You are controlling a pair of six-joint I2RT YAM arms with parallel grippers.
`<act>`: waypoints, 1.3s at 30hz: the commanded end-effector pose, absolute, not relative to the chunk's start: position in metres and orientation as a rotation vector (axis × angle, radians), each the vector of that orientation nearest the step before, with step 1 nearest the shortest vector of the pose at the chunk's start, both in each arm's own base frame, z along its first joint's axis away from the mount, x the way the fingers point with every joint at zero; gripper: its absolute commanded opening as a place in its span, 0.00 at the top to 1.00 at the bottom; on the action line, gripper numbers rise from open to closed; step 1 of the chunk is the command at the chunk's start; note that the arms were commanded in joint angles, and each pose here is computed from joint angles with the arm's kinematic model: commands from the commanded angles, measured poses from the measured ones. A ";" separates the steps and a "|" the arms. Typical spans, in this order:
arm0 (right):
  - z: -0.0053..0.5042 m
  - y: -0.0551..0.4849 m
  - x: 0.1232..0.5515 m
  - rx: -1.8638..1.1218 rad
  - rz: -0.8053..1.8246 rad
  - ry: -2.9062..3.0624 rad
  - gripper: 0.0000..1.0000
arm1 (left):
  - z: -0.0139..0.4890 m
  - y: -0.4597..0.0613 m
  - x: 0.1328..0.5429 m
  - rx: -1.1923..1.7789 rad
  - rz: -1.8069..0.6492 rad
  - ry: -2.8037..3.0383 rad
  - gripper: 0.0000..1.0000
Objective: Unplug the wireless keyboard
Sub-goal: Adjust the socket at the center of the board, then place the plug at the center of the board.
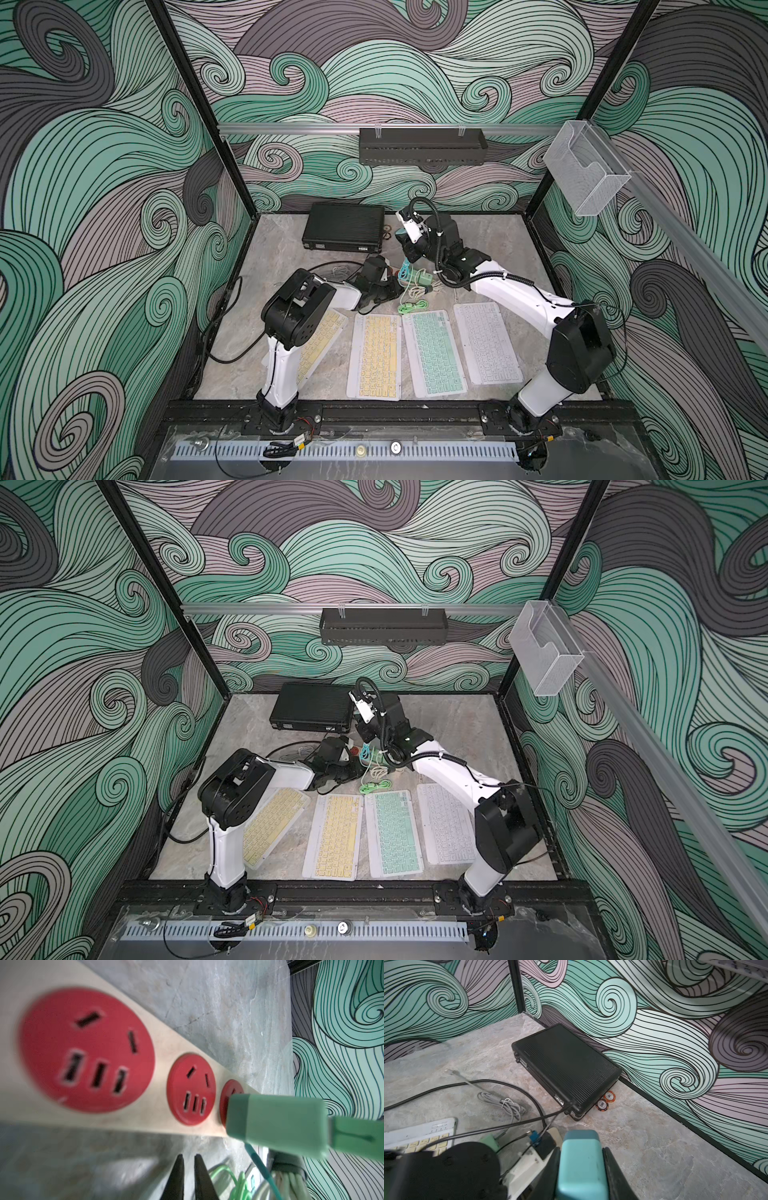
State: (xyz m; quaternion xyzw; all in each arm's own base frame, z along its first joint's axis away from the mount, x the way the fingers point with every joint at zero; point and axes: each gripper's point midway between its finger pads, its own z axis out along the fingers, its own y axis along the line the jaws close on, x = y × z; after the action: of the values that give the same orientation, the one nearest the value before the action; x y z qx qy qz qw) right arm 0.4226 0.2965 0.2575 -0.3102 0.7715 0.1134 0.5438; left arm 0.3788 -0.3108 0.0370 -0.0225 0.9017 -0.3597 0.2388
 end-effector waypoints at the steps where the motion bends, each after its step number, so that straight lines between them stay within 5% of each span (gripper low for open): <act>1: 0.290 0.279 0.431 -0.525 0.265 1.793 1.00 | 0.077 -0.284 0.384 0.042 -0.779 2.365 0.86; 13: 0.319 0.279 0.409 -0.369 0.431 1.811 1.00 | 0.166 -0.141 0.345 -0.332 -0.290 2.057 0.87; 22: 0.333 0.335 0.363 -0.432 0.527 1.792 1.00 | 0.182 -0.055 0.287 -0.489 -0.131 1.813 0.73; 29: 0.311 0.376 0.341 -0.438 0.586 1.817 1.00 | 0.189 -0.043 0.288 -0.526 -0.072 1.805 0.68; 39: 0.222 0.404 0.368 -0.405 0.504 1.958 1.00 | 0.187 -0.048 0.292 -0.519 -0.096 1.808 0.68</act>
State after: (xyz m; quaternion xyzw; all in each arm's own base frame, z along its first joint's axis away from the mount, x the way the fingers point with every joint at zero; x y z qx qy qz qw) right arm 0.3531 0.4005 0.2187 -0.2029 0.8168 0.2100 0.4976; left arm 0.2881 -0.0507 0.1759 -0.2140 0.7855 -0.0408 0.5793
